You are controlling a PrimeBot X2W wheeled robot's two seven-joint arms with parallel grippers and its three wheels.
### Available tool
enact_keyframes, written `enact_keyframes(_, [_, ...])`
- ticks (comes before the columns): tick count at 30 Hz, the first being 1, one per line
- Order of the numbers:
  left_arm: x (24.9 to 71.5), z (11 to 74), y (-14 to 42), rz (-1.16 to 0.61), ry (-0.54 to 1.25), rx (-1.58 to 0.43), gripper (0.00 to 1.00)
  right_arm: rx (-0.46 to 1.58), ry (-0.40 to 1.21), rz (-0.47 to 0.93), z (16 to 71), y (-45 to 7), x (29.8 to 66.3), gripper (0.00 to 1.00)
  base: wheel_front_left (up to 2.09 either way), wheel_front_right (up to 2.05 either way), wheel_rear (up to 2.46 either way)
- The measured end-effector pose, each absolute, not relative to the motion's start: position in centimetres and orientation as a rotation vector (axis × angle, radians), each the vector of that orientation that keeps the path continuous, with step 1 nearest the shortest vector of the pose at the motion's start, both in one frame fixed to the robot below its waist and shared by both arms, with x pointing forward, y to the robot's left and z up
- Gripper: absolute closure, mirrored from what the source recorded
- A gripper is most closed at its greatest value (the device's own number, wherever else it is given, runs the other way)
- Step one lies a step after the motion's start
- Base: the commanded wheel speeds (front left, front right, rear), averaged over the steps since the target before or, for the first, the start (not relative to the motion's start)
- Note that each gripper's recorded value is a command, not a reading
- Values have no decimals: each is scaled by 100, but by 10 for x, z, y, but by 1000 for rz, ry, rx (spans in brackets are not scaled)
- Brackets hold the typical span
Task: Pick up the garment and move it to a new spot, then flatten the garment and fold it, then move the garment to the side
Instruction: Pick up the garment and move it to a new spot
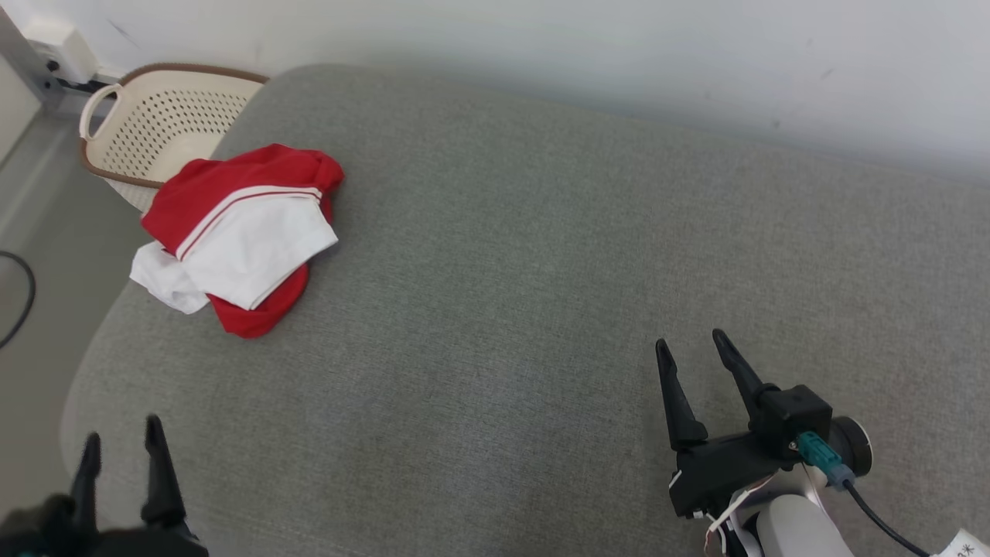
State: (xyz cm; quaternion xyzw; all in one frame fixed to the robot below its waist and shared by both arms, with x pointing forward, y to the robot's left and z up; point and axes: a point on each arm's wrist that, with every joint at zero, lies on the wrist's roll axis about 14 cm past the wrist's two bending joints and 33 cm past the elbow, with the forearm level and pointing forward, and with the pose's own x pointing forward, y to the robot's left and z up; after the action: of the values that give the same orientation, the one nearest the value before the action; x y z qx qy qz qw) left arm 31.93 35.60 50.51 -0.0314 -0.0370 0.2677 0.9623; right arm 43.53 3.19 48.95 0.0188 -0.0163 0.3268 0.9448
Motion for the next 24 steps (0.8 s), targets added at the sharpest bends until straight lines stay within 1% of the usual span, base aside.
enact_keyframes(13, [418, 526, 379, 450, -83, 18, 0, 7, -29, 616, 472, 6, 466, 0, 0, 0, 0])
enact_keyframes(24, [482, 486, 381, 373, 58, -7, 0, -18, -7, 575, 450, -16, 483, 0, 0, 0, 0])
